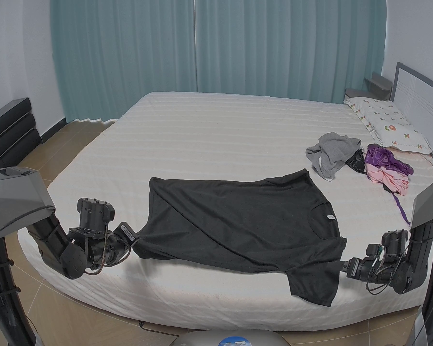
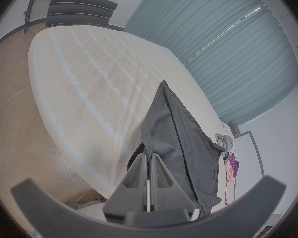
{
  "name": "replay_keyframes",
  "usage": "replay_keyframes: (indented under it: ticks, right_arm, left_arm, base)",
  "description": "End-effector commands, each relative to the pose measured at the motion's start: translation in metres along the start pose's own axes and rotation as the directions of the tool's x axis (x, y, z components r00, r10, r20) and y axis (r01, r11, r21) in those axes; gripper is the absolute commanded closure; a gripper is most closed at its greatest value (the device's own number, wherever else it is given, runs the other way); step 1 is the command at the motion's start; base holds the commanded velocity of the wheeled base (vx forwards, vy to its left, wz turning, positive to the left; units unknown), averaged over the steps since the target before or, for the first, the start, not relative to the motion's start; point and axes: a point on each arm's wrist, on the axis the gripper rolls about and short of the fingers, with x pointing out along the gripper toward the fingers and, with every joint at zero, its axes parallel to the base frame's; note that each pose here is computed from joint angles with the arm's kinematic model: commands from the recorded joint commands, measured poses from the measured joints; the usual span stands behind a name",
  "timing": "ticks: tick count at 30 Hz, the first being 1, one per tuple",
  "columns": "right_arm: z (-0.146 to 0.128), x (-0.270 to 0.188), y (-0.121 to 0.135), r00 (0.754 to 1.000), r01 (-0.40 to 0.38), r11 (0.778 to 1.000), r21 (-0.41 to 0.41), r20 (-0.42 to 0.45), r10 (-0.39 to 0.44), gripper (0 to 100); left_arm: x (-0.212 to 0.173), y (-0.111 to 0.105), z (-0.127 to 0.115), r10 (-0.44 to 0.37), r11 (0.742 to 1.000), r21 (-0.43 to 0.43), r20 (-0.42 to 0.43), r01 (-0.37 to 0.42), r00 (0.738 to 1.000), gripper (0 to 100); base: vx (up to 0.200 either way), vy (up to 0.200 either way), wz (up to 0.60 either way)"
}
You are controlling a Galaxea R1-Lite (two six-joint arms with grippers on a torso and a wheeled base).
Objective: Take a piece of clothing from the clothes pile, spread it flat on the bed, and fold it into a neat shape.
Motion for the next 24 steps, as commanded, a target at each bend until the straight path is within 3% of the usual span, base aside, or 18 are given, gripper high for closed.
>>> replay_keyframes:
  ticks: [1, 10, 11, 24]
  right_arm:
    - [-0.007, 0.012, 0.000, 1.000, -0.007, 1.000, -0.009, -0.025, 0.007, 0]
    - [-0.012, 0.024, 0.009, 0.999, -0.043, 0.998, -0.050, -0.032, 0.041, 0]
    - [-0.012, 0.024, 0.009, 0.999, -0.029, 0.998, -0.047, -0.034, 0.027, 100]
    - [0.005, -0.011, -0.002, 0.998, -0.002, 1.000, 0.009, 0.059, 0.002, 100]
  left_arm:
    - [0.000, 0.000, 0.000, 0.002, 1.000, -0.001, -0.001, -0.002, 1.000, 100]
    - [0.000, 0.000, 0.000, 0.002, 1.000, 0.001, -0.001, -0.002, 1.000, 100]
    - [0.000, 0.001, 0.000, 0.003, 1.000, 0.000, 0.000, -0.003, 1.000, 100]
    - [-0.001, -0.001, 0.000, -0.002, 1.000, 0.002, 0.004, 0.002, 1.000, 100]
  base:
    - [0.000, 0.000, 0.00]
    - [0.000, 0.000, 0.00]
    - [0.000, 0.000, 0.00]
    - [0.000, 0.000, 0.00]
